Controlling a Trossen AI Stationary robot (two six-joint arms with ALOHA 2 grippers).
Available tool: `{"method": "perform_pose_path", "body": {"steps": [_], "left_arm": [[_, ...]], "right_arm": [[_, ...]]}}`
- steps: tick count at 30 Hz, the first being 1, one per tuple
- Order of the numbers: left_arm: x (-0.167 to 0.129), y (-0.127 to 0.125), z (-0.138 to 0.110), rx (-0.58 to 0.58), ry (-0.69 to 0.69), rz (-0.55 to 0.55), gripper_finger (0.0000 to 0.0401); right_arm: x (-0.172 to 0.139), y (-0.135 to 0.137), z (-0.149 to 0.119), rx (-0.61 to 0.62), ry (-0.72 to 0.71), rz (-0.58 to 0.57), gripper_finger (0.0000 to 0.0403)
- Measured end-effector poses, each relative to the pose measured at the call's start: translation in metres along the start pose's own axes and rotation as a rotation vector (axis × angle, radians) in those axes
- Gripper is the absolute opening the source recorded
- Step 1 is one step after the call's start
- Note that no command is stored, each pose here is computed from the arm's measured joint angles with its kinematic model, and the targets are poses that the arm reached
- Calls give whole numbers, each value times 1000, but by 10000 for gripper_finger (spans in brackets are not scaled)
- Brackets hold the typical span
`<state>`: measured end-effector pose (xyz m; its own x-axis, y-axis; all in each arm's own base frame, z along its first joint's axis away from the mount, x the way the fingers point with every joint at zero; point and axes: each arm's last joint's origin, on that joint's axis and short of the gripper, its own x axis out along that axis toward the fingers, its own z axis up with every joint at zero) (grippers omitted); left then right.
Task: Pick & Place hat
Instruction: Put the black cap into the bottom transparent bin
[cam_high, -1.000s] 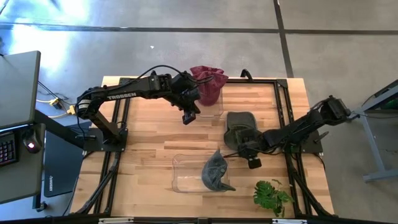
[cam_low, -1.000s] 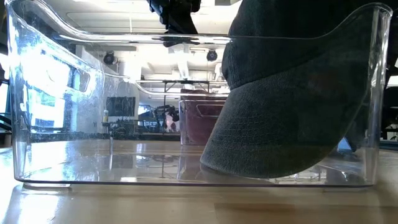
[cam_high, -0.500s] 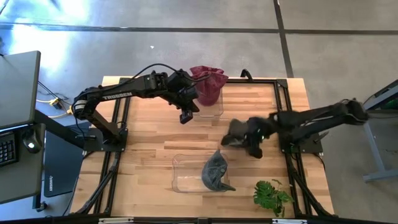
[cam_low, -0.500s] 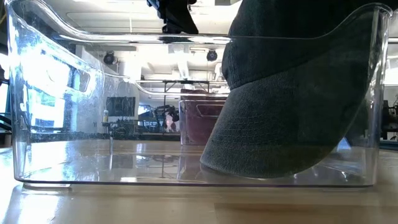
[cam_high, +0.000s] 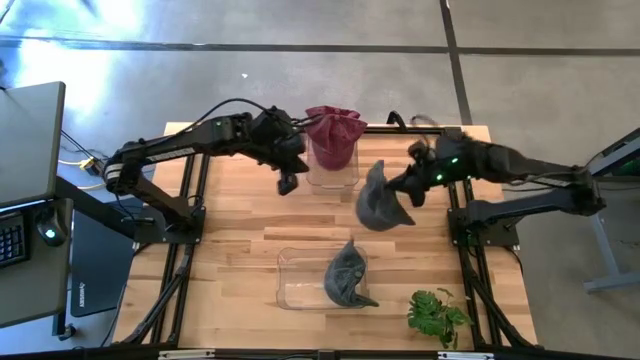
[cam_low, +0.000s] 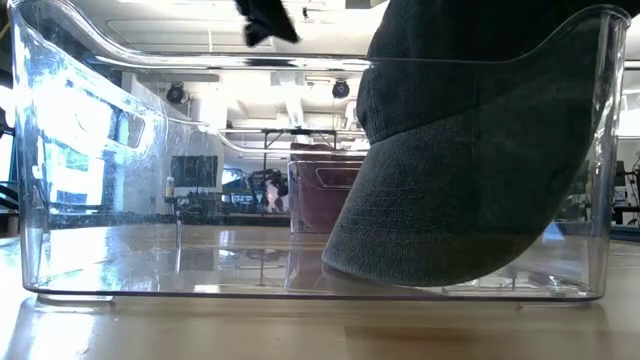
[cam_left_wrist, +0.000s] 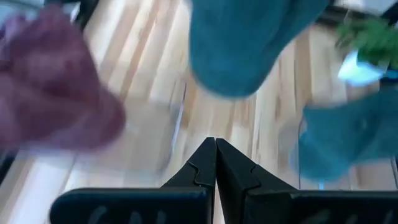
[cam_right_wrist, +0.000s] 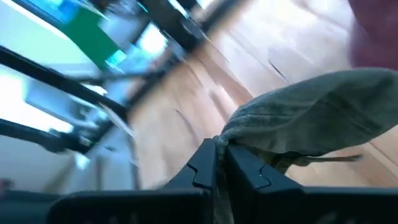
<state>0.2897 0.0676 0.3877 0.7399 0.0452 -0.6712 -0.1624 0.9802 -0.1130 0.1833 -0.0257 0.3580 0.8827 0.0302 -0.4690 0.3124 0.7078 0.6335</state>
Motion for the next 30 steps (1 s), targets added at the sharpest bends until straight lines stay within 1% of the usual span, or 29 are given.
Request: {"method": "perform_pose_path", "body": {"steps": [1, 3, 6, 8, 10, 11, 13, 15, 17, 19, 20, 23, 25, 30], "left_arm": [[-5, 0, -3, -2, 12, 19, 3], [-13, 0, 0, 3, -26, 67, 3], [-28, 0, -10, -2, 21, 128, 3], [-37, 0, -7, 1, -26, 156, 3], [-48, -1, -15, -1, 8, 160, 3], [-53, -2, -16, 9, -5, 150, 3], [-65, -5, -14, 36, -55, 105, 3], [-78, -8, -23, 58, -33, 55, 3], [-91, -12, -24, 93, -79, 10, 3], [-106, -14, -32, 108, -71, -17, 3], [-113, -15, -34, 120, -94, -20, 3], [-133, -17, -40, 138, -153, -16, 3], [-143, -19, -43, 161, -191, -16, 3], [-157, -23, -49, 181, -227, -85, 3]], "right_arm": [[-5, 6, 5, 8, -31, 23, 10], [-13, 17, 15, 32, -101, 76, 8], [-19, 36, 31, 81, -237, 193, 9], [-18, 49, 40, 117, -309, 251, 9], [-12, 64, 48, 137, -370, 302, 8], [-6, 72, 50, 141, -389, 308, 8], [11, 88, 53, 155, -381, 295, 8], [29, 105, 54, 165, -352, 288, 8], [46, 121, 53, 182, -310, 267, 8], [60, 137, 51, 206, -267, 248, 8], [66, 145, 49, 217, -245, 235, 8], [81, 166, 38, 270, -191, 182, 8], [90, 176, 26, 312, -160, 121, 8], [116, 190, -8, 426, -126, 2, 8]]}}
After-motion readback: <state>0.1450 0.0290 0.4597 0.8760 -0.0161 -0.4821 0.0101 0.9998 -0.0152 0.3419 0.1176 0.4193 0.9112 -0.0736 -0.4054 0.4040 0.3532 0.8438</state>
